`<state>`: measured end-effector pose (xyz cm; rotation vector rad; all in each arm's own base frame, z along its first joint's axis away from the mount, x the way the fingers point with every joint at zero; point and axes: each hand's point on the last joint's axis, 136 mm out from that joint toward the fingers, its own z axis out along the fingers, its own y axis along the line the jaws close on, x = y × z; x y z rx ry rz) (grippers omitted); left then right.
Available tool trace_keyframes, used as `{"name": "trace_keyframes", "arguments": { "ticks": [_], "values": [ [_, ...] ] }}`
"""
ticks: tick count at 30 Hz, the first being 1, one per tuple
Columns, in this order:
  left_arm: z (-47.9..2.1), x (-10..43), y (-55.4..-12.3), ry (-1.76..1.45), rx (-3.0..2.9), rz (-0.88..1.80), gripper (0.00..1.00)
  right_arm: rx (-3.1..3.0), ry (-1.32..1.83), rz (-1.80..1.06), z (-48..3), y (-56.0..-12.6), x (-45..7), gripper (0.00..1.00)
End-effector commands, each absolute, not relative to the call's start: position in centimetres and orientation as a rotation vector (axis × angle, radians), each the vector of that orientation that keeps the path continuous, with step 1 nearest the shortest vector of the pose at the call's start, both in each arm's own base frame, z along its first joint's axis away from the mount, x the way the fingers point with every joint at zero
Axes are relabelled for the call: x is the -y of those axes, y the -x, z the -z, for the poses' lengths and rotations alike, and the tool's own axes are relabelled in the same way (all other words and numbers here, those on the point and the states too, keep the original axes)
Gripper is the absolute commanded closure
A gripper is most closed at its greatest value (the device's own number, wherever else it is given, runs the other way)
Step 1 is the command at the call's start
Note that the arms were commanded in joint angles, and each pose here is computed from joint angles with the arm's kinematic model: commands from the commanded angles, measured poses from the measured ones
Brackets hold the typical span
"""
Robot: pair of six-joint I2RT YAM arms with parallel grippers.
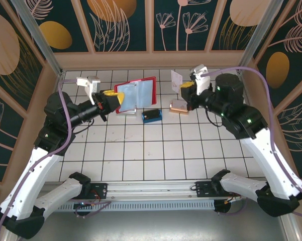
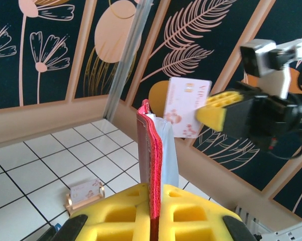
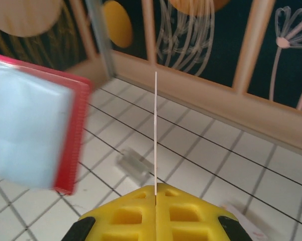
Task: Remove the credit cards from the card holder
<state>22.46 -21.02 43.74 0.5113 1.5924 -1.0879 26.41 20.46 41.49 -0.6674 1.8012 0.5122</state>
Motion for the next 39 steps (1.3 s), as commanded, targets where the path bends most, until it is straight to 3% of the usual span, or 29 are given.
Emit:
{"name": "trace_keyframes", "arguments": {
  "ticks": [1,13,31,39],
  "values": [
    [-45.1,20.7,-22.4,-0.516,-1.550,1.064,1.00,-1.864,0.866,-0.377,-37.5,-28.5,-20.3,1.00],
    [-44.5,21.2,-22.6,-0.551,-1.556,1.073,1.00,-2.037,1.415,-0.001,-23.8,-34.0,-15.4,1.00],
    [-42.9,21.9,-23.2,-0.571,-1.572,1.092,1.00,-2.216,1.781,0.036,-14.4,-41.0,-15.9,1.00],
    [-42.3,22.0,-23.2,-0.572,-1.574,1.109,1.00,-2.267,1.825,0.050,-11.5,-41.2,-15.3,1.00]
  ]
}}
